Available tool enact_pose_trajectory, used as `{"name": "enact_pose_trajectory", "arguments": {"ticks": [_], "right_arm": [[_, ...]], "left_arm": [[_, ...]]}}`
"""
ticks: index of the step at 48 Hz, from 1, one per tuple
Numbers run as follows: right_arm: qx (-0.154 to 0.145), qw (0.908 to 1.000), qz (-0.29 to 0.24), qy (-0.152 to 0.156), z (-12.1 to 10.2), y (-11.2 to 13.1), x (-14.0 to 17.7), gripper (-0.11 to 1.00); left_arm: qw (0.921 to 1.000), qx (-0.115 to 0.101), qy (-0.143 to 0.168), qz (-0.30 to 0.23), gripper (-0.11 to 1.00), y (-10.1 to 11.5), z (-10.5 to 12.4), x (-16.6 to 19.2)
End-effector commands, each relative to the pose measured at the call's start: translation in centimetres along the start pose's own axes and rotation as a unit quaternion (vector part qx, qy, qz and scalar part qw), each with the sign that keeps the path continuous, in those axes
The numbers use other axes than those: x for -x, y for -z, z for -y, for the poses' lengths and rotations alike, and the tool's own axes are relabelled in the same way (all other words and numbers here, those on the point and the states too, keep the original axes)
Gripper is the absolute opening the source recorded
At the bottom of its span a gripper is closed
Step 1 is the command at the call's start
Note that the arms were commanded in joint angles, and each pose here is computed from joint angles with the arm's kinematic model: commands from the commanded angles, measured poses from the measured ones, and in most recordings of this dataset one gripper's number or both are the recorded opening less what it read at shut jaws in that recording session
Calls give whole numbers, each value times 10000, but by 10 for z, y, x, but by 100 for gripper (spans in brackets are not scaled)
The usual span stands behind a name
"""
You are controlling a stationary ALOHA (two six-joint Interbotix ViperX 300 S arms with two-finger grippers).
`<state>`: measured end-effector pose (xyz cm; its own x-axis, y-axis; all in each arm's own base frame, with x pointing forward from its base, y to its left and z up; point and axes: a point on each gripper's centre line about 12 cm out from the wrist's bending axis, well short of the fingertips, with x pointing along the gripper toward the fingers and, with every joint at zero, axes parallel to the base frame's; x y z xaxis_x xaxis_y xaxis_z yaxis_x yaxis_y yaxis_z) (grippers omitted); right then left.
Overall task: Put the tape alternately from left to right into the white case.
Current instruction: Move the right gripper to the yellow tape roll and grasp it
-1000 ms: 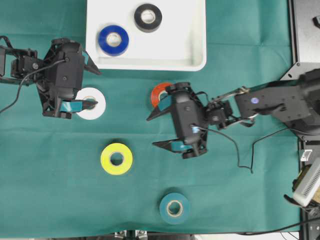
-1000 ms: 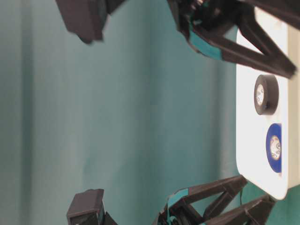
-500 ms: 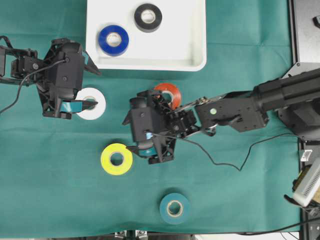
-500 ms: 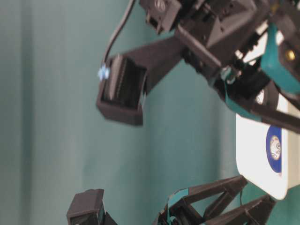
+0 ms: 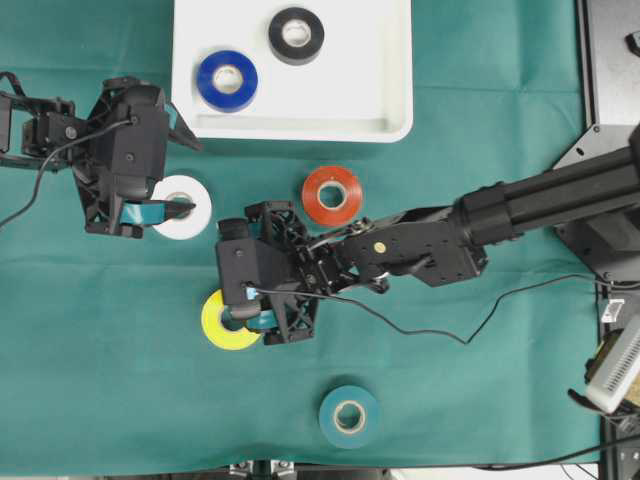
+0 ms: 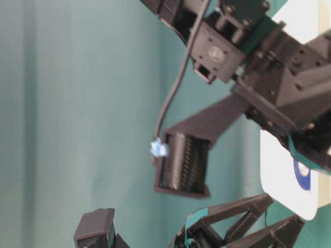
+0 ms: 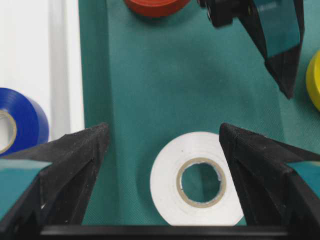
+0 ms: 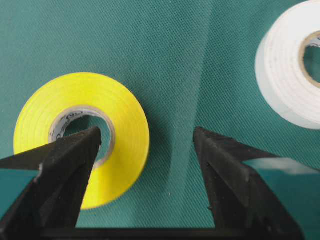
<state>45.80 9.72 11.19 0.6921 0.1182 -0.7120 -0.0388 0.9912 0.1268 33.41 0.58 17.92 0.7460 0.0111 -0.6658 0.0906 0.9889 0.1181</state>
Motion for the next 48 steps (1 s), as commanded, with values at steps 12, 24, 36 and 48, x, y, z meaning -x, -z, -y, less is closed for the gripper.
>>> {"name": "enact_pose_trajectory", "arguments": {"ticks": [12,24,36,48], "right_arm": [[-26,10000,20,24,-7,-12,-1,78],[-9,9999,-119,101,-5,-8,-7,78],[37,9999,-119,92,-7,-8,-6,57],[114,9999,-54,13,-17,-11,-1,27]], "left_arm": [[9999,2,-16,137,69,-8,-1,4],[9999,2,-17,145,69,-9,-1,4],[9999,7,-22,136,69,-8,-1,4],[9999,2,-17,145,69,-9,-1,4]]}}
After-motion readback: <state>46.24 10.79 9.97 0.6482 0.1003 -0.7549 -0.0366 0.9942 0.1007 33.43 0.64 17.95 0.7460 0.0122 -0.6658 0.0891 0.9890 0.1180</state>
